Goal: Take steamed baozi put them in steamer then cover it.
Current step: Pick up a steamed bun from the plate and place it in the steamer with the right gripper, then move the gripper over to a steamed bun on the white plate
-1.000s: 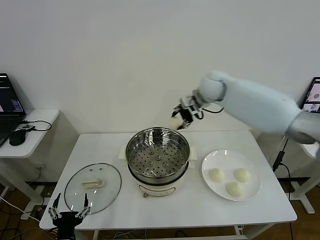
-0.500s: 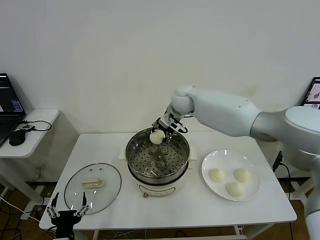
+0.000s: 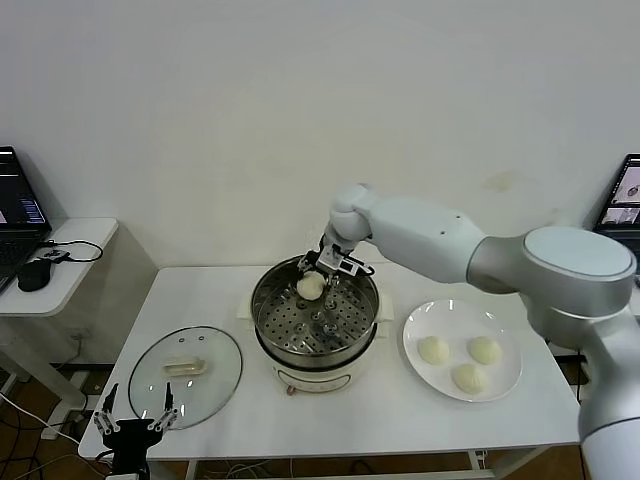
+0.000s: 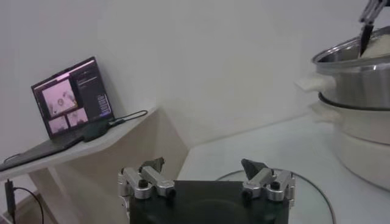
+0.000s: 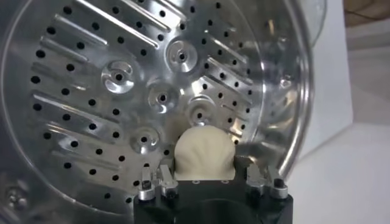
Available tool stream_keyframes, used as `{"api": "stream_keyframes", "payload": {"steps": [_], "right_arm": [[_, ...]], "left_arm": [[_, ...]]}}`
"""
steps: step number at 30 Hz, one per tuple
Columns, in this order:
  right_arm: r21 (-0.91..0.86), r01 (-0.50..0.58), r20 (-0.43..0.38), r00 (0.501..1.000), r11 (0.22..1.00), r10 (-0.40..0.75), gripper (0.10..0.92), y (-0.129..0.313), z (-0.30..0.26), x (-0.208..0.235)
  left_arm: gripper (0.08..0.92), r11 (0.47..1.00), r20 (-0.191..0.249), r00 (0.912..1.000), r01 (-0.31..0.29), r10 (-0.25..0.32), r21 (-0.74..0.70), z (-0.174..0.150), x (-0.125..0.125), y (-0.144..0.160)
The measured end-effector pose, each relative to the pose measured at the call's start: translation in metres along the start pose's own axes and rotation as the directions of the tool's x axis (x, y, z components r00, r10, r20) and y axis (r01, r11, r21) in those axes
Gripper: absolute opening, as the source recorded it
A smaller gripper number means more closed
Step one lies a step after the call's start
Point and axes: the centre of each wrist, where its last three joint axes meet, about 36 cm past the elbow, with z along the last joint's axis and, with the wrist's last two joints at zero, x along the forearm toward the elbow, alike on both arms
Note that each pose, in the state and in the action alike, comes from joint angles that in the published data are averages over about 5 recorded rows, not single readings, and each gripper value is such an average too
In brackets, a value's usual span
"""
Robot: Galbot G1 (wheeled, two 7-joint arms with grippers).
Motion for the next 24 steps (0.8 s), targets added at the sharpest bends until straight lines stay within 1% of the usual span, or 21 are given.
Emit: {"api": "stream_keyframes", "payload": {"steps": [4, 7, 11, 16, 20, 24], "right_arm": [[0.006, 0.002, -0.004, 1.000, 1.000, -0.002, 0.763, 0.001, 0.003, 0.002], [-0.011, 0.002, -0.010, 1.000, 1.000, -0.002, 0.811, 0.001, 0.005, 0.011], [-0.083, -0.008, -0.027, 1.000, 0.997, 0.006, 0.822, -0.002, 0.004, 0.033], [-0.239, -0.036, -0.062, 0.998, 0.970, 0.021, 0.823, 0.001, -0.001, 0.069], [-0.390, -0.061, -0.090, 0.996, 0.919, 0.028, 0.823, 0.016, -0.006, 0.100], [-0.536, -0.076, -0.106, 0.994, 0.841, 0.022, 0.823, 0.043, -0.010, 0.126]], "left_arm": [[0.823, 1.000, 0.005, 1.0000, 0.005, -0.005, -0.001, -0.002, 0.001, 0.000], [0.823, 1.000, 0.007, 1.0000, 0.006, -0.006, 0.000, -0.004, 0.002, 0.000], [0.823, 1.000, 0.008, 1.0000, 0.004, -0.004, -0.001, -0.006, 0.003, 0.001], [0.823, 1.000, 0.014, 0.9999, -0.003, 0.003, -0.008, -0.008, 0.003, 0.004], [0.823, 1.000, 0.023, 0.9996, -0.015, 0.015, -0.007, -0.011, 0.003, 0.008], [0.823, 1.000, 0.037, 0.9990, -0.026, 0.026, -0.003, -0.015, 0.001, 0.012]]}}
